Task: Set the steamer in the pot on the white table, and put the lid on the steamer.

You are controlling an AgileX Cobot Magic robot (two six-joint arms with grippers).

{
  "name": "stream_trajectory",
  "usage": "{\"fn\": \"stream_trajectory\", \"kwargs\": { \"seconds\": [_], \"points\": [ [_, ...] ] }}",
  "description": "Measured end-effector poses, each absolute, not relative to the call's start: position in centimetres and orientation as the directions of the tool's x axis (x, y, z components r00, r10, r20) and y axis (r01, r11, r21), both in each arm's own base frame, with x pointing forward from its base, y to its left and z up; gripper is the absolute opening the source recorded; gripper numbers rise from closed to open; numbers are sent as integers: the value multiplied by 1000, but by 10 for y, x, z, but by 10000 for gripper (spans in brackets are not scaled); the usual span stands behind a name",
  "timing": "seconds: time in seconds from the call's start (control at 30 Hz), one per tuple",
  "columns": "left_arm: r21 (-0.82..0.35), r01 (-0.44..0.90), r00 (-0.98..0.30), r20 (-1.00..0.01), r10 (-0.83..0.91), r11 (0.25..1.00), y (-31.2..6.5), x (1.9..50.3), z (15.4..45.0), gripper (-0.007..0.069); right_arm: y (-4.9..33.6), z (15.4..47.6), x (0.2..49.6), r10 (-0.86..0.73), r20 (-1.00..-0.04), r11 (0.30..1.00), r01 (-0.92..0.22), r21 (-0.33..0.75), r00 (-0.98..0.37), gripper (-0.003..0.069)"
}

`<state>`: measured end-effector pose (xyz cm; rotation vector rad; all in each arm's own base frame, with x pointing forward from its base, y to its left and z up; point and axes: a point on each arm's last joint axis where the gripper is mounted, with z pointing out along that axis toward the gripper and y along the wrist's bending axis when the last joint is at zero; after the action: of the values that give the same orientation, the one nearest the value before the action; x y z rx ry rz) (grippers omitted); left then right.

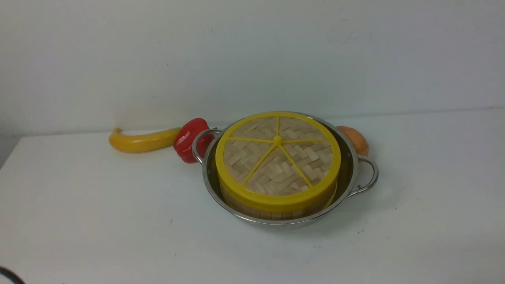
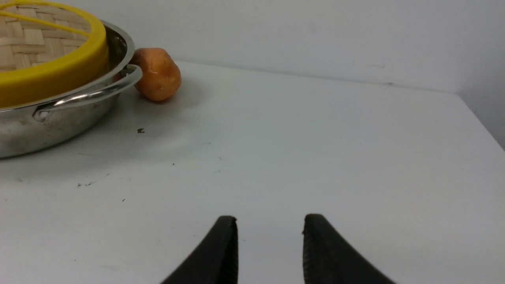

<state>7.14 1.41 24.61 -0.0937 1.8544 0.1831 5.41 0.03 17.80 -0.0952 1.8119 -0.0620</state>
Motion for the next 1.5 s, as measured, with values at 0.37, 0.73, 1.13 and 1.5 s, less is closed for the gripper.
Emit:
{"fn": "stream_trajectory", "kwargs": {
  "seconds": [0.37, 0.73, 1.13, 1.5],
  "points": [
    [53, -164, -280, -960, 5, 985, 12, 54, 193, 281, 0, 178, 54, -98, -966, 995, -32, -93, -239, 235],
    [-10, -195, -333, -940, -76, 981, 12, 50, 169, 281, 0, 178, 54, -98, -966, 995, -32, -93, -238, 238],
    [50, -173, -345, -939, -13, 984, 12, 50, 169, 281, 0, 178, 54, -98, -966, 995, -32, -93, -238, 238],
    [50, -173, -345, -939, -13, 984, 12, 50, 169, 281, 0, 178, 54, -98, -966, 995, -32, -93, -238, 238]
  ]
}}
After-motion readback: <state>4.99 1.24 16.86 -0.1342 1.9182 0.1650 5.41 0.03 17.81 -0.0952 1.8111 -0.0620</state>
